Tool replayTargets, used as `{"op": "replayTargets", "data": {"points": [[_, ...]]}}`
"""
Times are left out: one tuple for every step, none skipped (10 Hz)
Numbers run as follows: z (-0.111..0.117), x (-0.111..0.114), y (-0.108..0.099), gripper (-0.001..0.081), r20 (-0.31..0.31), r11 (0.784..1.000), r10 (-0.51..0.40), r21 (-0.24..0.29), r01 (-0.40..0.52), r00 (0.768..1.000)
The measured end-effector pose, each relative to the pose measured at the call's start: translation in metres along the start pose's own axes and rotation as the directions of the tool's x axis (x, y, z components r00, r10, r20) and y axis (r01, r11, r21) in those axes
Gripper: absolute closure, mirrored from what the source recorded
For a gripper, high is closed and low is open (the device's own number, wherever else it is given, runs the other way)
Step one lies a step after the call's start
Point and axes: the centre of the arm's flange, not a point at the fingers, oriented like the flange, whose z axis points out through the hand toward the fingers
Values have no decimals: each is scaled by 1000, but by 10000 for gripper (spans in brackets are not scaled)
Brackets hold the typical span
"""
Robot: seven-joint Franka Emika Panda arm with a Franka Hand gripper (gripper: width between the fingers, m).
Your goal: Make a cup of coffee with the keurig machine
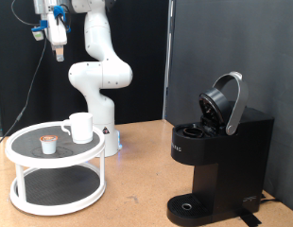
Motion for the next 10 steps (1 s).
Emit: {"op": "replayTargets", "data": {"points": [[1, 0, 0, 72, 1, 1000, 0, -3, 0, 1000], [3, -1, 1, 72, 0, 1000, -1, -8, 1, 1000], [7, -1, 1, 72, -3, 1000, -2, -14, 2, 1000], [10, -1, 2, 72, -6, 1000, -3, -16, 3, 1000], [13, -1, 1, 72, -8, 1000, -4, -15, 4, 1000], [15, -1, 1, 72, -14, 1000, -6, -8, 6, 1000], [17, -1, 0, 72, -20, 1000, -7, -1, 7, 1000], [19, 0, 0, 72, -23, 1000, -6, -3, 6, 1000], [20, 0, 0, 72, -23, 1000, -6, -4, 6, 1000], [20, 0, 0, 72, -23, 1000, -6, -4, 6, 1000]]}}
